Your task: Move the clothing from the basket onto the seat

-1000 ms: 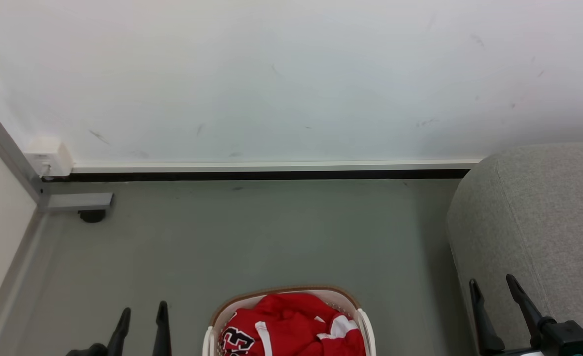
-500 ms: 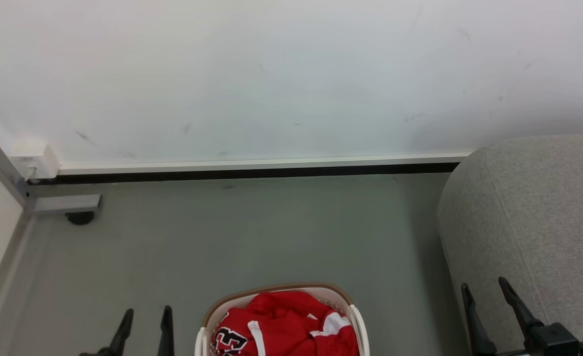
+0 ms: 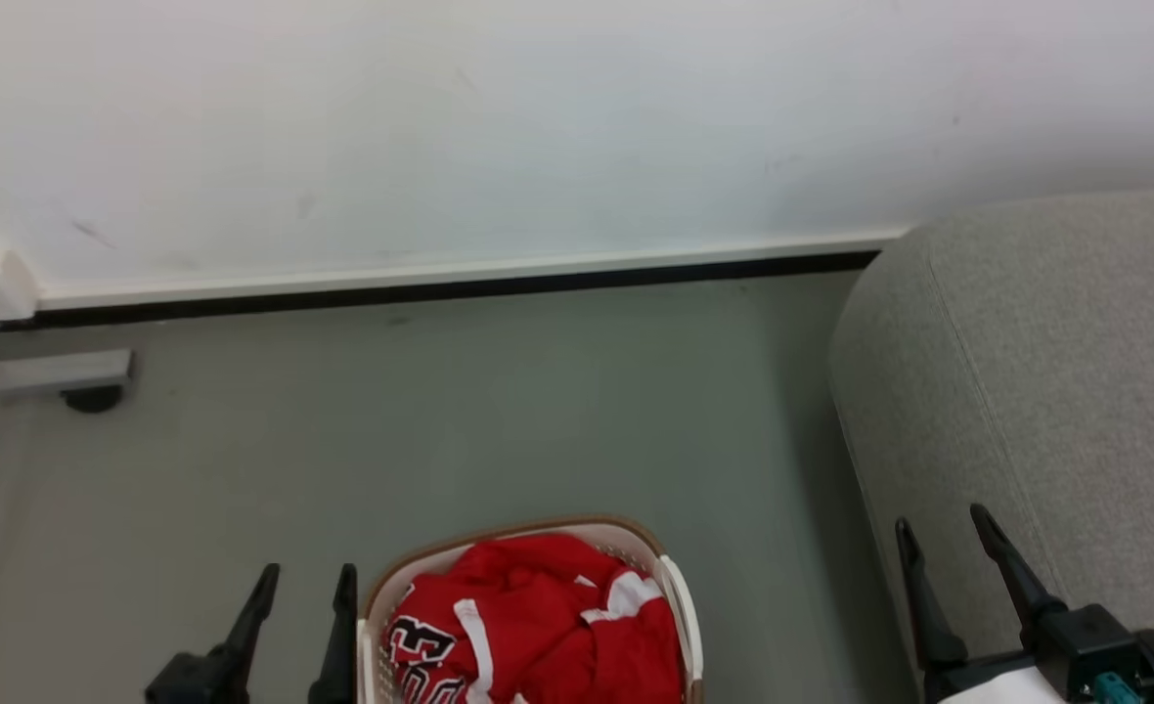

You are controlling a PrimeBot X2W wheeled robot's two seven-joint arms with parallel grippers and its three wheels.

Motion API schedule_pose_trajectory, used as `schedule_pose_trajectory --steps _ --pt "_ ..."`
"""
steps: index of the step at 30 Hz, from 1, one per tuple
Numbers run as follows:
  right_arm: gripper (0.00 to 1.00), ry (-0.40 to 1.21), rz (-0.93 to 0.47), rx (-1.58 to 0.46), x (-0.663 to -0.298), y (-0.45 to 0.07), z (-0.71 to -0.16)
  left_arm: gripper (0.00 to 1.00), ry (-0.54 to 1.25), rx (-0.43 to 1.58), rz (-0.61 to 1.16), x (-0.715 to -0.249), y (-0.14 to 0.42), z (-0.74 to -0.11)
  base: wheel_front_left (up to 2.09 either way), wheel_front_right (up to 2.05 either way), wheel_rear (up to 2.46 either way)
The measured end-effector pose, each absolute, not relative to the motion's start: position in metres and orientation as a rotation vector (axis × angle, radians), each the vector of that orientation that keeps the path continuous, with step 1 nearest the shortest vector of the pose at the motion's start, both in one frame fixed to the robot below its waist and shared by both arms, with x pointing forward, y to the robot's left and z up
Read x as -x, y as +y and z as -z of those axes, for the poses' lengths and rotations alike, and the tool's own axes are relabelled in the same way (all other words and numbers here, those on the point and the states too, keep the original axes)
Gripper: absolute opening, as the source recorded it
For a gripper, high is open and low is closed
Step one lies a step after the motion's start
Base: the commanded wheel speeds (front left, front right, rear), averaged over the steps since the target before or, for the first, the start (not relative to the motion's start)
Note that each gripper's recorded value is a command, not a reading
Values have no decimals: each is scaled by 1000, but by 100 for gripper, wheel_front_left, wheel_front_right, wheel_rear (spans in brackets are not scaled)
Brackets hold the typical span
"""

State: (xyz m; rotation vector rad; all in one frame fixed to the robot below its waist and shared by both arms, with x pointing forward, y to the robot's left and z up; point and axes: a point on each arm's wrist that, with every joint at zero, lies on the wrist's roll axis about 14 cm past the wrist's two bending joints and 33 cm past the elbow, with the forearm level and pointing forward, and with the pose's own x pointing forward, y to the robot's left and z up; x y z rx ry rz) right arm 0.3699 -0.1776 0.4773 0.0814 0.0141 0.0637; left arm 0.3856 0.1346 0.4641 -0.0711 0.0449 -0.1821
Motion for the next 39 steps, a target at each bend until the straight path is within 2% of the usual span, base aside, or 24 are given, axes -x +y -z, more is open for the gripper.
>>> schedule_pose_trajectory --steps 10,23,30,39 --pt "100 11 -46 -97 -397 -185 -475 100 146 16 408 -429 73 -421 0 0 0" --pt "100 19 -24 -102 -442 -198 -460 100 479 -199 738 -457 7 -286 0 0 0" --pt "100 63 -9 -97 -457 -205 -434 100 651 -274 846 -452 -5 -211 0 0 0" --pt "100 145 26 -80 -463 -218 -395 100 803 -380 896 -448 9 -133 0 0 0"
